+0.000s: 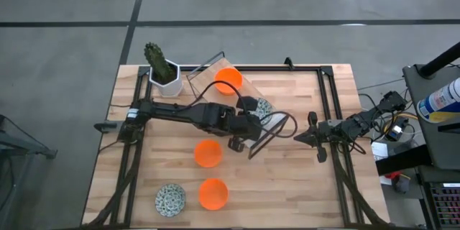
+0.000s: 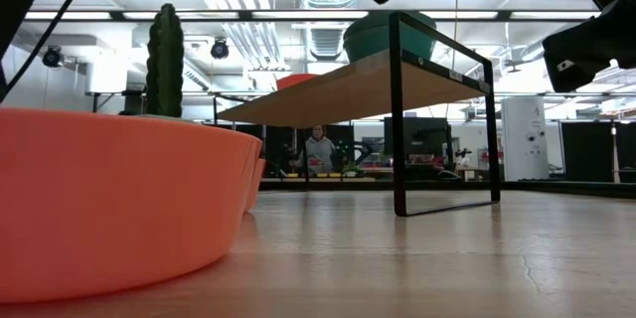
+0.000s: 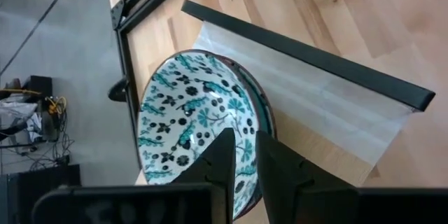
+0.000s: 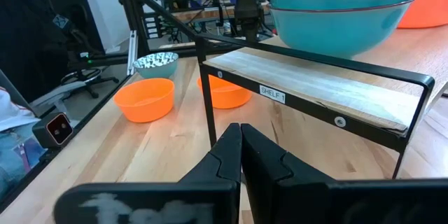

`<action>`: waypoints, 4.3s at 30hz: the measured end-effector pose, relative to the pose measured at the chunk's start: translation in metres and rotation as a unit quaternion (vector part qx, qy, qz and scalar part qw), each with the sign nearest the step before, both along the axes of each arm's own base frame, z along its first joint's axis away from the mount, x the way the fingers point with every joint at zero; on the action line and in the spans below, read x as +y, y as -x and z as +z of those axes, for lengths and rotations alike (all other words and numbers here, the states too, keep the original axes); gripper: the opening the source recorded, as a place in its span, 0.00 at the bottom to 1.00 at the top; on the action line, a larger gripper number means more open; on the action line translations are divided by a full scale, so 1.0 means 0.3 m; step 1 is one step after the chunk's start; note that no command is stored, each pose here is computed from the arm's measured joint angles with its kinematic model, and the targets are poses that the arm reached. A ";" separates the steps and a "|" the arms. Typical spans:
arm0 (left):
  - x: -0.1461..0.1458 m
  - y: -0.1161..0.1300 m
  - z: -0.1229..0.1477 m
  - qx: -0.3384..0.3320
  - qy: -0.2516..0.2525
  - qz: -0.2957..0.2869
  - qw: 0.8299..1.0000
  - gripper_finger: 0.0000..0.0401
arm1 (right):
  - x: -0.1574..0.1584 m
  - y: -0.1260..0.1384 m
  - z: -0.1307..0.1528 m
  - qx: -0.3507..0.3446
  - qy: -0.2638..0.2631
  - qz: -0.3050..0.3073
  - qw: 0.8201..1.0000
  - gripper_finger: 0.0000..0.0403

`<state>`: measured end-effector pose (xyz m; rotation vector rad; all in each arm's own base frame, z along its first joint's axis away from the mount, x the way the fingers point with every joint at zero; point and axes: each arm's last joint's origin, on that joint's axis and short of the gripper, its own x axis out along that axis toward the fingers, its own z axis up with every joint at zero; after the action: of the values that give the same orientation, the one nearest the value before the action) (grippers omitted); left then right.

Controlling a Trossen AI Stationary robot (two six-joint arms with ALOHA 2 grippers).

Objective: Pick & Place Mini bowls
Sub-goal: Stack the white patterned bowl on the white patterned bowl on the shelf

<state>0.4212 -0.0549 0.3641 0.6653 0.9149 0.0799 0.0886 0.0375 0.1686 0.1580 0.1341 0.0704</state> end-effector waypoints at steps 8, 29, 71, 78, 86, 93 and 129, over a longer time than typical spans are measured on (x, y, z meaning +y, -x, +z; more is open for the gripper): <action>0.009 0.009 0.004 0.006 -0.044 0.028 0.999 0.13 | 0.000 0.000 0.000 0.000 0.000 0.000 1.000 0.02; -0.175 0.319 -0.032 0.197 0.215 0.176 0.940 0.13 | 0.000 0.000 0.000 0.000 0.000 0.000 1.000 0.02; -0.755 0.693 -0.352 0.175 0.438 0.288 0.834 0.30 | 0.000 0.000 0.000 0.001 0.000 0.000 1.000 0.02; -0.795 0.710 -0.403 0.166 0.412 0.288 0.848 0.30 | 0.000 0.000 0.000 0.001 0.000 0.000 1.000 0.02; -0.818 0.709 -0.455 0.170 0.389 0.290 0.857 0.30 | 0.000 0.000 0.000 0.000 0.000 0.000 1.000 0.02; -0.812 0.712 -0.484 0.170 0.357 0.297 0.869 0.30 | 0.000 0.000 0.000 0.000 0.000 0.000 1.000 0.02; -0.761 0.734 -0.506 0.176 0.276 0.299 0.896 0.01 | 0.000 0.000 0.000 0.001 0.000 0.000 1.000 0.02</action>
<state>0.2011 -0.2833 0.2122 -0.1598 1.3986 0.2413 0.0887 0.0375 0.1685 0.1573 0.1354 0.0699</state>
